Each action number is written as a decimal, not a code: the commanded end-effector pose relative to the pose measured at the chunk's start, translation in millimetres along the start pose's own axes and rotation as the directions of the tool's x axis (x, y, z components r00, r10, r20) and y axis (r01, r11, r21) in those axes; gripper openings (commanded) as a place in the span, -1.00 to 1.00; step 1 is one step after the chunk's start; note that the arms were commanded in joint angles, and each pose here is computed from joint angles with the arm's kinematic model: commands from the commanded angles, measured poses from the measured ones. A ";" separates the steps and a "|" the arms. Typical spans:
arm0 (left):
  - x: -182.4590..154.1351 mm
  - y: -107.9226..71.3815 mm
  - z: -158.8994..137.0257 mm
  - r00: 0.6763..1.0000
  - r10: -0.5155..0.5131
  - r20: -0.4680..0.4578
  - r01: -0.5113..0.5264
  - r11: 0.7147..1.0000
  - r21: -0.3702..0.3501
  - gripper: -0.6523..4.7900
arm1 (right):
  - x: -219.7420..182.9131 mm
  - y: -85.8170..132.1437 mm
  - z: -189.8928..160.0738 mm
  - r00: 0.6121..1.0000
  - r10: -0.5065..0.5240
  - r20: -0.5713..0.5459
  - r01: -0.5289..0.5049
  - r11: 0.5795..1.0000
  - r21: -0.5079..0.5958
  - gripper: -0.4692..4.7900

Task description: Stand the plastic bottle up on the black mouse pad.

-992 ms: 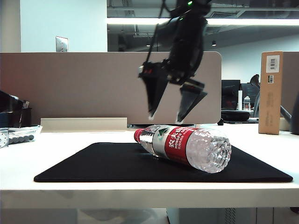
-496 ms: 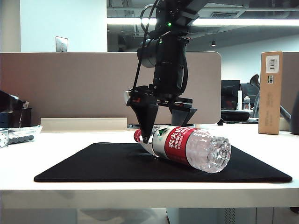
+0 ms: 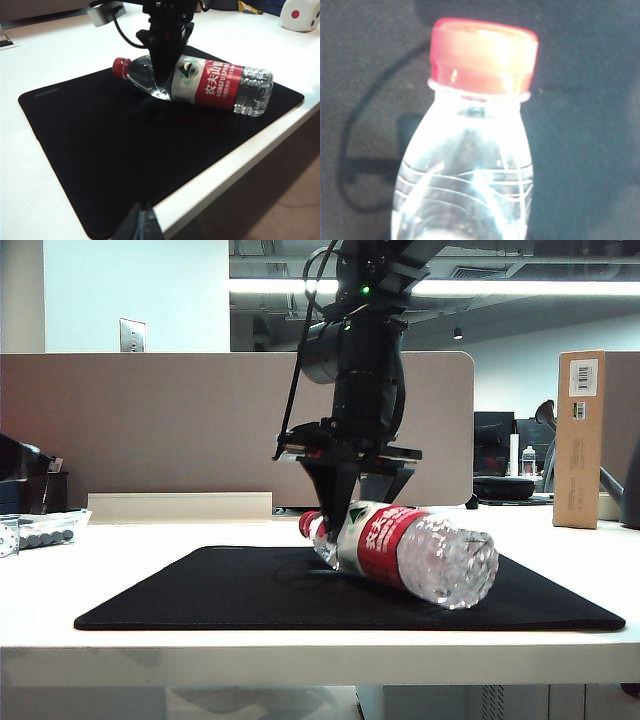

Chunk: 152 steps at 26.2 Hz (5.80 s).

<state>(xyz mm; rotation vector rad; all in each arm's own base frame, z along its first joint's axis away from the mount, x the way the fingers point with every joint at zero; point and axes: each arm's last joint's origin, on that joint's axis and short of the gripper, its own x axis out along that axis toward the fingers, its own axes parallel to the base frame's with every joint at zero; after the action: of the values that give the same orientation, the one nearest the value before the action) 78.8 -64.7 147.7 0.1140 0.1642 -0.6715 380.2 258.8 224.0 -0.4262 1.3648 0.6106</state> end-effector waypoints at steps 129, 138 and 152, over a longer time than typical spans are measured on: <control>-28.6 64.1 0.9 0.759 0.651 0.025 -0.645 0.756 -0.116 -0.77 | -123.0 40.1 -344.5 -0.006 -0.280 0.960 0.131 0.951 0.279 -0.84; -28.6 64.2 0.9 0.758 0.651 0.025 -0.645 0.755 -0.116 -0.77 | -100.9 38.2 -350.9 0.186 -0.303 0.935 0.206 0.942 0.264 -0.84; -28.7 64.2 0.9 0.758 0.652 0.025 -0.645 0.755 -0.116 -0.77 | -91.7 37.5 -353.5 0.277 -0.312 0.909 0.240 0.938 0.249 -0.84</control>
<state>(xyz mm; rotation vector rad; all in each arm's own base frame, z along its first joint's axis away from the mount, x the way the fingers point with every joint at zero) 97.2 2.5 155.3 0.0483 0.0943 0.0416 75.7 57.0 254.6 -0.1666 0.1279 0.3826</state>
